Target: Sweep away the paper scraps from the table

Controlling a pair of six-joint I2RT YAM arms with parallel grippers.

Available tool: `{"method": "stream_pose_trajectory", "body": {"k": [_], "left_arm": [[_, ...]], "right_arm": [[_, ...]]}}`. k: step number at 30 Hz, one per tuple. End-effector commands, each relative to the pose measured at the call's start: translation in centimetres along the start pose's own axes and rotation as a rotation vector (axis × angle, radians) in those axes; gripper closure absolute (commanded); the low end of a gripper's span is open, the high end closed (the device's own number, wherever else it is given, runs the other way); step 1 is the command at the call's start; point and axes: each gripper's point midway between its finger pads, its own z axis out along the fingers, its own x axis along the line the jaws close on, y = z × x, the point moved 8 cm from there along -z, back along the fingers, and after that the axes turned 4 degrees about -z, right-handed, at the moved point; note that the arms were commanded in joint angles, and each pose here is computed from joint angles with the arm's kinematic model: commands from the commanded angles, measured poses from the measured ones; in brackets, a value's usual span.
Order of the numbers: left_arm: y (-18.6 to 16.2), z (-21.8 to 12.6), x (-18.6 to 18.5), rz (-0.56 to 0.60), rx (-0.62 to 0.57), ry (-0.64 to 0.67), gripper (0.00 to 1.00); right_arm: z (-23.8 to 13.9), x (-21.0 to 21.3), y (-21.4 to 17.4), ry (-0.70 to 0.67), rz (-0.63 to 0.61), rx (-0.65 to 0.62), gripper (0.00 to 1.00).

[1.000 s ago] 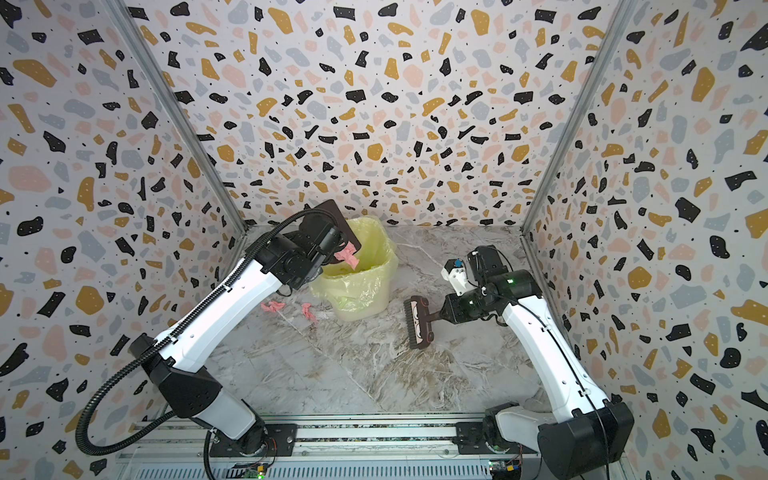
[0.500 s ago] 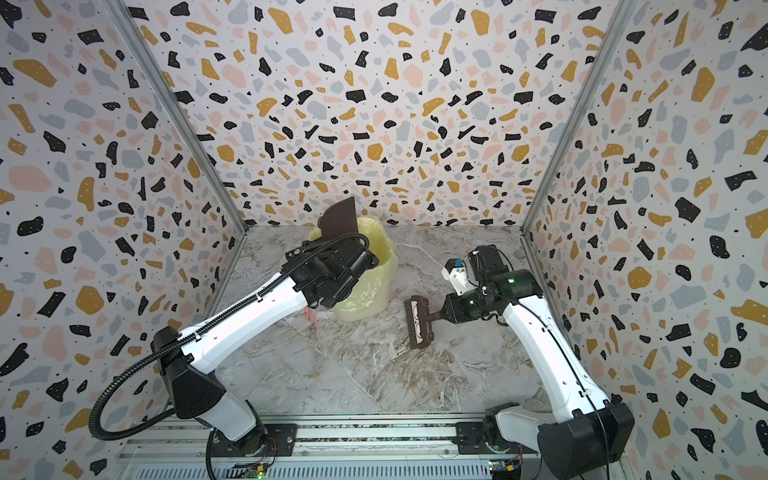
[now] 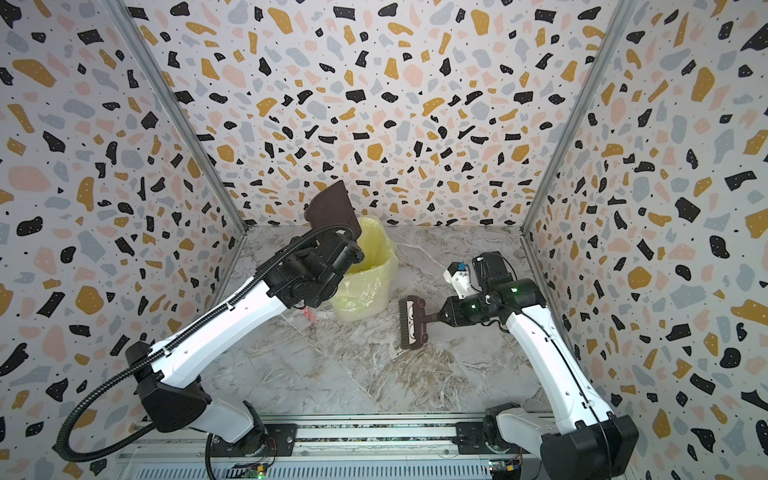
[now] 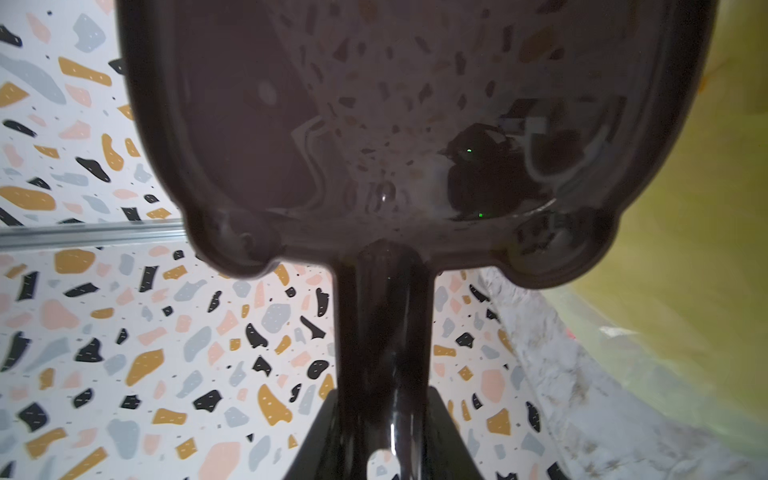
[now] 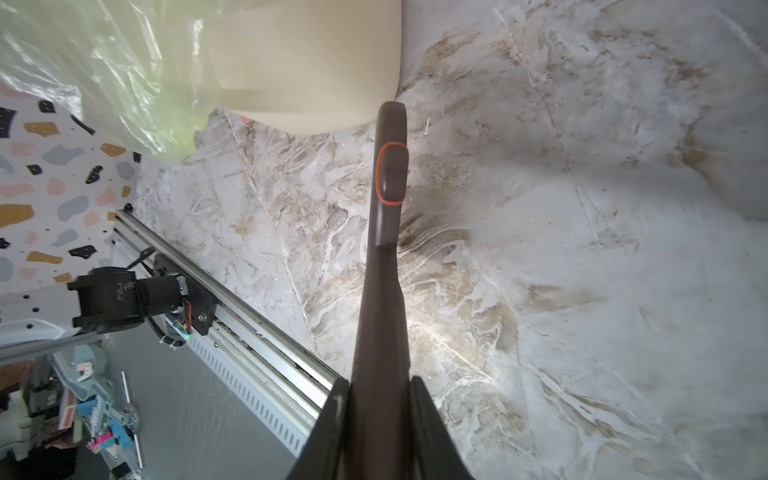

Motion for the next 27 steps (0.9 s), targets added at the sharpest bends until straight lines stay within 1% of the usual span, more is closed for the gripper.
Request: {"method": "stream_pose_trajectory", "body": {"k": [1,6,12,15,19,27], "left_arm": [[-1.3,-1.6,1.9,-0.252,-0.079,-0.076,1.00],[-2.9,-2.6,2.1,-0.435,-0.161,-0.194,1.00],[-4.9,-4.1,2.3,-0.578,-0.249,-0.333,1.00],[-5.9,-4.8,2.0,-0.630,-0.289,-0.416,1.00],[-7.3,-5.5,1.8,-0.678,-0.317,-0.489,1.00],[-9.6,-6.1,1.3,-0.702,-0.342,-0.532,1.00]], "right_arm": [[-0.6,2.1,-0.3,0.123,0.050,-0.103,1.00],[1.6,5.6,-2.7,0.257,0.124,-0.168,1.00],[4.3,10.6,-5.4,0.375,0.168,-0.259,1.00],[6.0,13.0,-6.3,0.443,0.187,-0.321,1.00],[8.0,16.1,-6.3,0.512,0.231,-0.407,1.00],[12.4,19.7,-5.0,0.592,0.425,-0.531,1.00]]}}
